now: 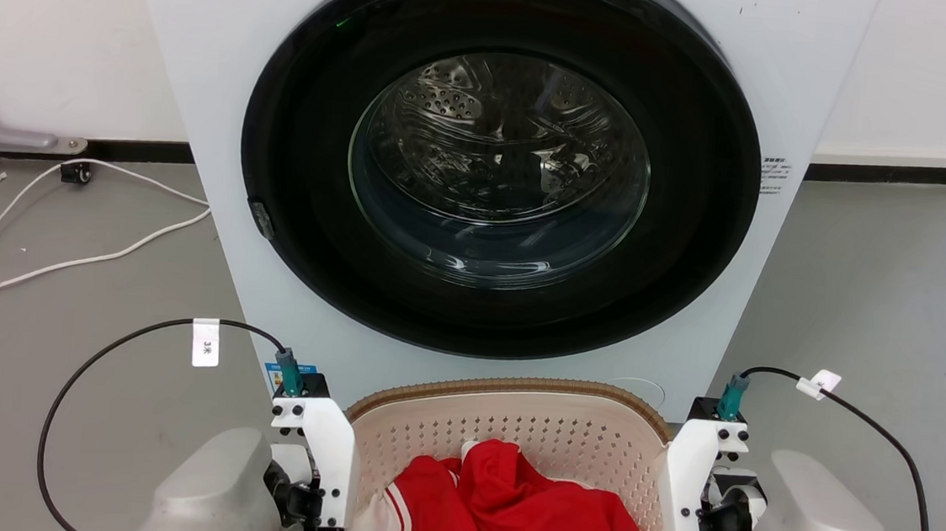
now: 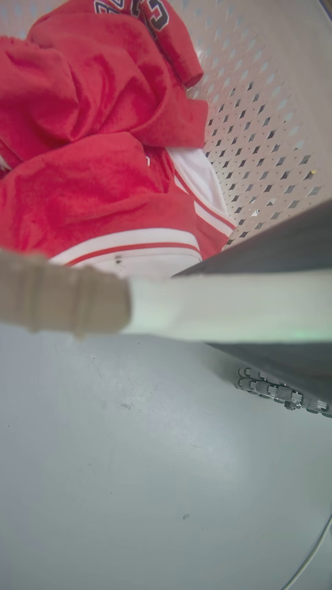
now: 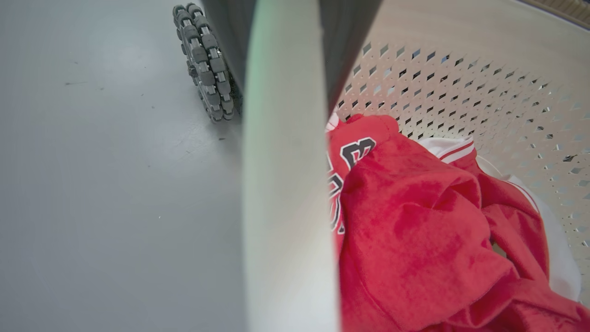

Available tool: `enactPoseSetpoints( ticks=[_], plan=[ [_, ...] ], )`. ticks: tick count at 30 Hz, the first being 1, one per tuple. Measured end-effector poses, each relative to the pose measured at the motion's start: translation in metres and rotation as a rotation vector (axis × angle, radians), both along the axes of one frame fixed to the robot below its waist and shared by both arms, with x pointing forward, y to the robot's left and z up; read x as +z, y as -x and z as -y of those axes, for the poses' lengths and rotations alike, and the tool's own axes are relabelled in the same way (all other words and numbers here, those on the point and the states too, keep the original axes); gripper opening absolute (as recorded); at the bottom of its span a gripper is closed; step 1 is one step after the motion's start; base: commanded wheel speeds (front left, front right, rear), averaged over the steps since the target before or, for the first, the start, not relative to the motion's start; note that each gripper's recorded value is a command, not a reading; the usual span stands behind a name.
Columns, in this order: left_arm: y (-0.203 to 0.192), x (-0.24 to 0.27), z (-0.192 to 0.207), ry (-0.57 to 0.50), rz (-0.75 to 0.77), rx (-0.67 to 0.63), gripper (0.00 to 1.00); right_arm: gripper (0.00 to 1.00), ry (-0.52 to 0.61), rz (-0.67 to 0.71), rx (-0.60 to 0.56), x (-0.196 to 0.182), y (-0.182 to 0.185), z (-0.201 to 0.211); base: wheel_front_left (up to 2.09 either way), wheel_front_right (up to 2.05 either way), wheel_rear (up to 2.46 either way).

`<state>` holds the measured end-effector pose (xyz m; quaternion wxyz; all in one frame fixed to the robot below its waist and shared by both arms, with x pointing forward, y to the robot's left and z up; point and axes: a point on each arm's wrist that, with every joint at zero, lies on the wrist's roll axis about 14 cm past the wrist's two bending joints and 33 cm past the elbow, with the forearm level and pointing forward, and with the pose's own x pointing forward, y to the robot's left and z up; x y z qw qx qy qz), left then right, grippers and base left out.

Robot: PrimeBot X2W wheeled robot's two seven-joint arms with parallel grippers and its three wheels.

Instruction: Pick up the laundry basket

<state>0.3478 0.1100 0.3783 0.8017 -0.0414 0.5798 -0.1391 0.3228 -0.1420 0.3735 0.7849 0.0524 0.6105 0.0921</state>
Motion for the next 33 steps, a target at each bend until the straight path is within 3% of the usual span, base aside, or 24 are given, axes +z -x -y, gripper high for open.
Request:
enactPoseSetpoints(
  ticks=[33],
  plan=[
    [0.003,-0.0007,0.0009,0.01,-0.009,0.002,0.0,0.0,-0.003,-0.01,0.006,-0.0001,0.003,-0.0014,0.0,0.0,0.0]
  ],
)
